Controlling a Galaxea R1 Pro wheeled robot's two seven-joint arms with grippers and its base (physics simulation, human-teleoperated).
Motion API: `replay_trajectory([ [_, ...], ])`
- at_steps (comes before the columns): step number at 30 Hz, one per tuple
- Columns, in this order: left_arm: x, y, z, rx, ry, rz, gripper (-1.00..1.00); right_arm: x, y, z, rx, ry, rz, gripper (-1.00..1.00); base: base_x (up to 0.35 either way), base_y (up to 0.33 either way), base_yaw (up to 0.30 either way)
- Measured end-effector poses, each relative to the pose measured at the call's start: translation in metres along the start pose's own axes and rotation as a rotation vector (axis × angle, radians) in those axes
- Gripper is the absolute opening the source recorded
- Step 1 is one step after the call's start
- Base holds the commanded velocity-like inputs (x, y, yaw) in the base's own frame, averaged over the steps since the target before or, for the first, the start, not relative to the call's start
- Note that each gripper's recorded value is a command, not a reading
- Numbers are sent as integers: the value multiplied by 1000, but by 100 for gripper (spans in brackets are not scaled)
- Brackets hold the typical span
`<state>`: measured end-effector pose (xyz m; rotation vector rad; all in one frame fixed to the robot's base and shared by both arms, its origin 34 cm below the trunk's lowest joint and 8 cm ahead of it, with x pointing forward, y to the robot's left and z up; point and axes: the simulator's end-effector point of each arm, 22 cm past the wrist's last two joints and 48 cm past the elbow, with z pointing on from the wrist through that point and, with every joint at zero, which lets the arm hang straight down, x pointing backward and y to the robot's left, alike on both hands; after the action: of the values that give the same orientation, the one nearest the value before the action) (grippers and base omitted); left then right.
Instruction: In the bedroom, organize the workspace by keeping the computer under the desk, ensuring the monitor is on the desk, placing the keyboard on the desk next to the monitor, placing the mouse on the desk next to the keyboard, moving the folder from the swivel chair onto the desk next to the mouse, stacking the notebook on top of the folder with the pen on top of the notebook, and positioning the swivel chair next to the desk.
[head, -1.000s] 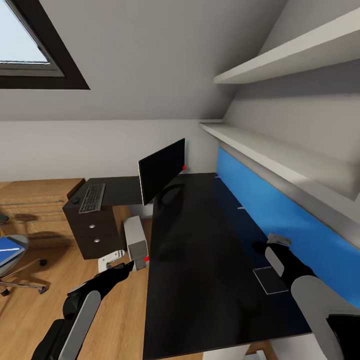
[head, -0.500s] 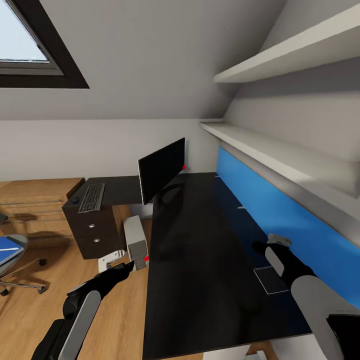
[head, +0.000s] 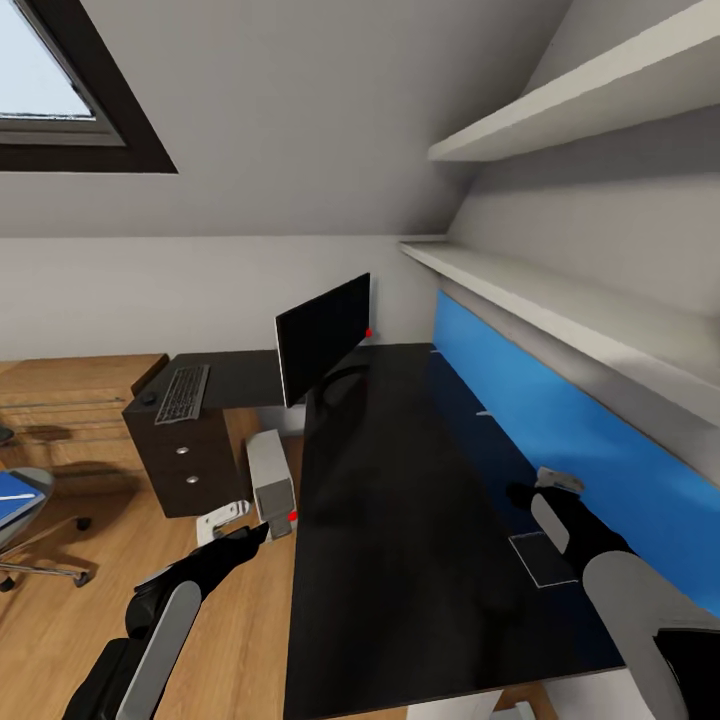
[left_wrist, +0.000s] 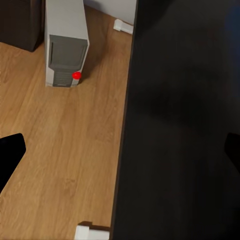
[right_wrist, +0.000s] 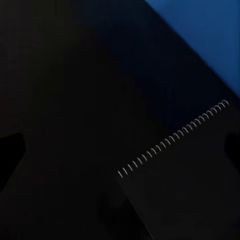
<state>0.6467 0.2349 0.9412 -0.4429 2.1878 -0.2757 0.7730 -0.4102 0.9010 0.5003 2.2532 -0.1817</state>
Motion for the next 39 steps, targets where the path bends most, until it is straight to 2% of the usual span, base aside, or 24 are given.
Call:
replay_trajectory([
  [10,5,5,8,-3,-2,-3,100,6,-1,9,1,-1,0,100,0,0,0],
  [17,3,20,14,-26,-13,-27,100,10,-2,16,4,-3,1,100,0,0,0],
  [25,9,25,22,-30,-13,-31,100,11,-15,25,20,-12,7,100,0,0,0],
  [27,11,26,24,-30,-13,-31,100,9,-24,27,32,-19,20,100,0,0,0],
  [32,15,29,29,-32,-12,-32,100,12,-32,33,41,-21,45,100,0,0,0],
  [39,22,33,36,-34,-9,-33,100,17,-34,41,45,-29,52,100,0,0,0],
])
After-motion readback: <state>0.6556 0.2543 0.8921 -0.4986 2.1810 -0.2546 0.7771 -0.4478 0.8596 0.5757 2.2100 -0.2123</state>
